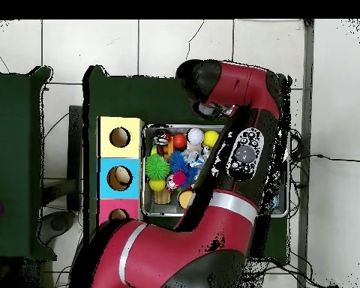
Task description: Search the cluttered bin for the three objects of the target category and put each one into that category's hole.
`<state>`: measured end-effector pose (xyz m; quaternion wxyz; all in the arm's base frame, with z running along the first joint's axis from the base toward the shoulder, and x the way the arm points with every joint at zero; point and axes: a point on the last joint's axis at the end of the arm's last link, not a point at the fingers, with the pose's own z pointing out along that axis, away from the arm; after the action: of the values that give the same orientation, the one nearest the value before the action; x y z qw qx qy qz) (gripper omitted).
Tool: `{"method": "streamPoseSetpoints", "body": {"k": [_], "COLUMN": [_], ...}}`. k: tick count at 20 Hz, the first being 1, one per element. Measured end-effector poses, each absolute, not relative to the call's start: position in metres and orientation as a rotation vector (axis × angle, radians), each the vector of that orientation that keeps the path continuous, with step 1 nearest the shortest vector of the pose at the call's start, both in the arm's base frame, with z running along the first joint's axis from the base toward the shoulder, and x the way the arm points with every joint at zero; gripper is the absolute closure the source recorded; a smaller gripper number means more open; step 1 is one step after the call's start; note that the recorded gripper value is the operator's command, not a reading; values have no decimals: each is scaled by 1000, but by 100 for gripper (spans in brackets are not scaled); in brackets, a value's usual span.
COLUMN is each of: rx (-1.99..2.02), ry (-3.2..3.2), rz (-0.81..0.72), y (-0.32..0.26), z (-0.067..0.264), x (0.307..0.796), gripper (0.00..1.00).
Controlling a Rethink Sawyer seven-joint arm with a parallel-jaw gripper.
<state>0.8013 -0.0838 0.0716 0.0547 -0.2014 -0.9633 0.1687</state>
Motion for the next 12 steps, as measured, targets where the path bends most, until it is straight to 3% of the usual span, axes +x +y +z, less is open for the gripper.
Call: {"method": "streamPoseSetpoints", "body": {"k": [12], "rx": [-663], "ry": [-2918], "rz": [512], "y": [-99], "z": [88], "x": [792], "gripper": [0]}}
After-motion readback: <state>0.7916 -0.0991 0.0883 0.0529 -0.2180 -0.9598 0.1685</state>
